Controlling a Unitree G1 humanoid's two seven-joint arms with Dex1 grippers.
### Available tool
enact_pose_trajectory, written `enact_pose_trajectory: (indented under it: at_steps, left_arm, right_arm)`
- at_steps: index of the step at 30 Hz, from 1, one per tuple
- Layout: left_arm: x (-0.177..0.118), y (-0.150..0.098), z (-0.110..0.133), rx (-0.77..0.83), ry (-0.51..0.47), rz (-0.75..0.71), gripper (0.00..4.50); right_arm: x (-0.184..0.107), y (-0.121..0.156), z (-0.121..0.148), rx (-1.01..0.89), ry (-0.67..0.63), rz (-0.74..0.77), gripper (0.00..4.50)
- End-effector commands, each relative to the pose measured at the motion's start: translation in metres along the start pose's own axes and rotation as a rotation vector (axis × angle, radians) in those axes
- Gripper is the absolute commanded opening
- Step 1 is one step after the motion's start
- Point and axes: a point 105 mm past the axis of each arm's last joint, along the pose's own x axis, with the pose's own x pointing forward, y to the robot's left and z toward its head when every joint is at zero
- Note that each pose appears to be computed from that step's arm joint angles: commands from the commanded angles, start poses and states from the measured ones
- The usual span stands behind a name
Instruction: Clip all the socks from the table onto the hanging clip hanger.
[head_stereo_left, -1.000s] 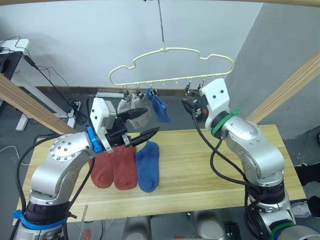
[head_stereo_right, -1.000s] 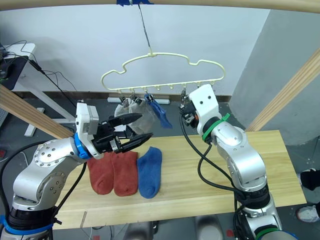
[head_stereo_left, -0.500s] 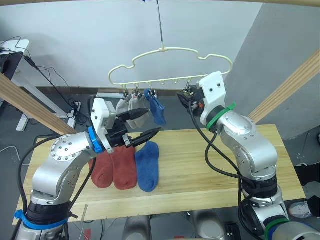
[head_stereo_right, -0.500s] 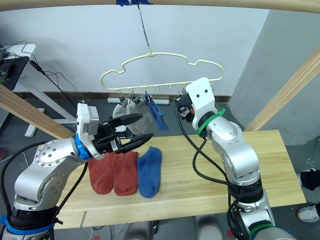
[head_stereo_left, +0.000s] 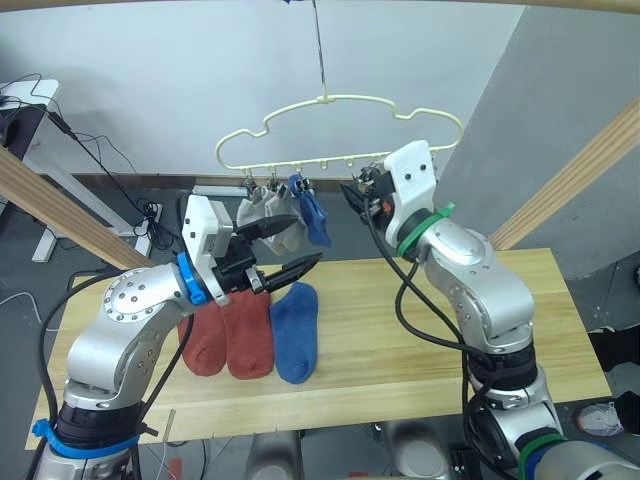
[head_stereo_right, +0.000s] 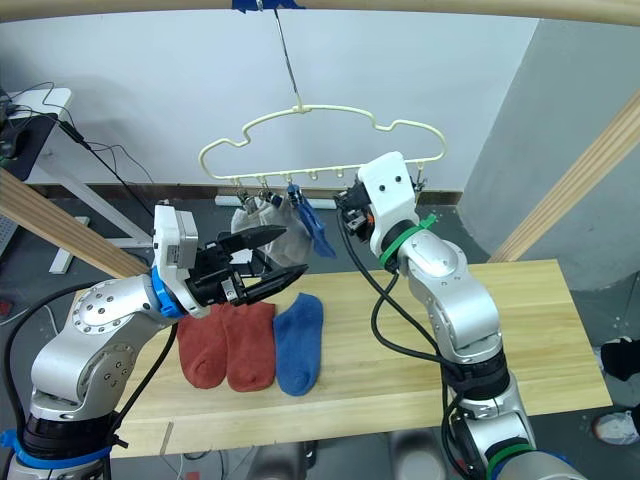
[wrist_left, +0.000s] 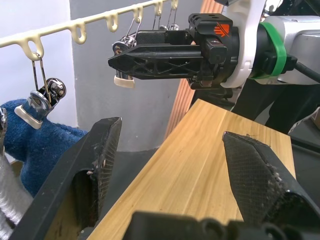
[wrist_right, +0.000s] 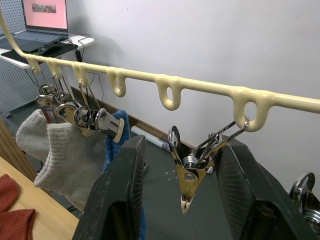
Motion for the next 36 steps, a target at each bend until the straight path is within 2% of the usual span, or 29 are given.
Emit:
enact_pose_trajectory:
  at_steps: [1, 25, 28, 30, 34, 36]
  left_arm:
    - [0.002, -0.004, 0.009, 0.031, -0.024, -0.013, 3.59]
    - [0.004, -0.005, 0.006, 0.022, -0.022, -0.018, 3.59]
    - [0.004, -0.005, 0.003, 0.009, -0.02, -0.004, 3.59]
    - [0.004, -0.006, -0.001, -0.001, -0.016, 0.013, 3.59]
    - [0.004, -0.008, -0.007, -0.005, 0.0, 0.039, 3.59]
    - [0.004, -0.009, -0.013, -0.018, 0.009, 0.077, 3.59]
  right_arm:
    - [-0.002, -0.001, 0.019, 0.006, -0.08, -0.013, 2.09]
    - [-0.006, -0.006, 0.017, 0.092, -0.079, -0.058, 2.09]
    - [-0.006, -0.005, 0.017, 0.098, -0.078, -0.057, 1.52]
    - [-0.006, -0.006, 0.017, 0.101, -0.079, -0.058, 0.83]
    - [-0.006, -0.006, 0.017, 0.102, -0.08, -0.058, 0.01]
    - [-0.006, -0.005, 0.017, 0.103, -0.08, -0.056, 0.01]
